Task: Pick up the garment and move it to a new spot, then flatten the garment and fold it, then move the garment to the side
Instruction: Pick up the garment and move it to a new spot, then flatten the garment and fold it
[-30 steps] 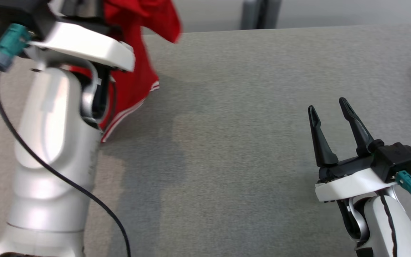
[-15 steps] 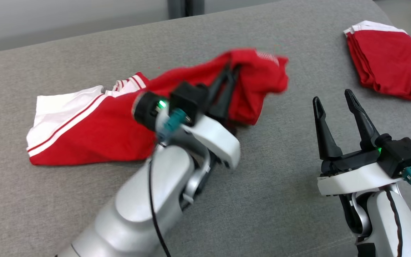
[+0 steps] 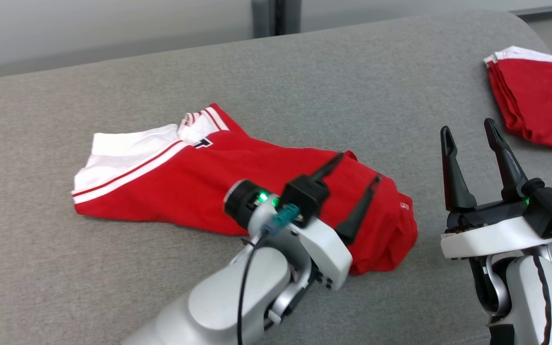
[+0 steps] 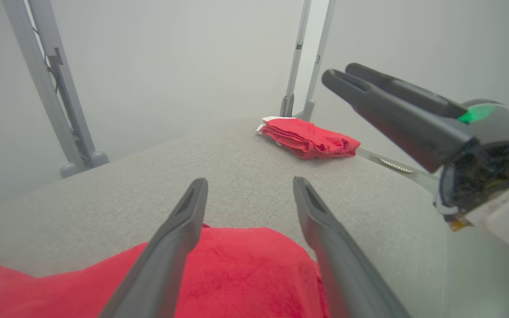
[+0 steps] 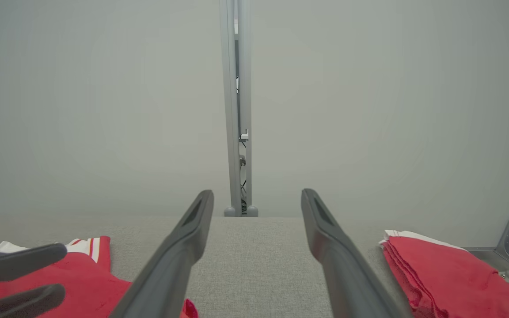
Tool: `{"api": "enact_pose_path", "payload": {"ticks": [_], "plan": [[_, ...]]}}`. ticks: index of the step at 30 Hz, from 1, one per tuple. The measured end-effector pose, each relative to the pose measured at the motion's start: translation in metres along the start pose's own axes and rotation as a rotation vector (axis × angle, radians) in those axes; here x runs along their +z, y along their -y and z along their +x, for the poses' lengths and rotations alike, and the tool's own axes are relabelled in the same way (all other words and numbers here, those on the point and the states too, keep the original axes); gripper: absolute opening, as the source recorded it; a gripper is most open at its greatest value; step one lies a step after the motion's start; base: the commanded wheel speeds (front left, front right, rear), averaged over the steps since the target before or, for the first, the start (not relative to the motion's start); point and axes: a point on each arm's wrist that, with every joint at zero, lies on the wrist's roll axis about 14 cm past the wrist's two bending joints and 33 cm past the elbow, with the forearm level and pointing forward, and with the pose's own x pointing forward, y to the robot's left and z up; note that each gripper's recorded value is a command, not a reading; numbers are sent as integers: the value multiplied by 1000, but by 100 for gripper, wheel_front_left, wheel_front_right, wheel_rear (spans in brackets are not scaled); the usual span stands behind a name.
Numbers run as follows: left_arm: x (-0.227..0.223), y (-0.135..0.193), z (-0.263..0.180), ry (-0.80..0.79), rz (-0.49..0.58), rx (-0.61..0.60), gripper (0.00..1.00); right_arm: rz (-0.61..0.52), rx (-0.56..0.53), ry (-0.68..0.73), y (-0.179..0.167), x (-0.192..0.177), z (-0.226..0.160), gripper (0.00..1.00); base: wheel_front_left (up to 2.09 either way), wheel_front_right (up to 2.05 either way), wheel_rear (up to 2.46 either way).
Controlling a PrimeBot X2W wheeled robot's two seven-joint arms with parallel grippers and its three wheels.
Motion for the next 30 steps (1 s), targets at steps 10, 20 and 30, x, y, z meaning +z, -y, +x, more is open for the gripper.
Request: {"api": "enact_pose_path", "payload": {"ticks": [10,20,30], "plan": [[72,-152,-65,217,54,492,100,25,110,-3,-41,0,-1,100,0,0,0],[57,-220,-215,237,122,848,100,43,216,-29,-77,-6,-11,100,0,0,0],[22,-217,-255,221,28,947,100,55,261,-39,-92,-9,-12,100,0,0,0]]}}
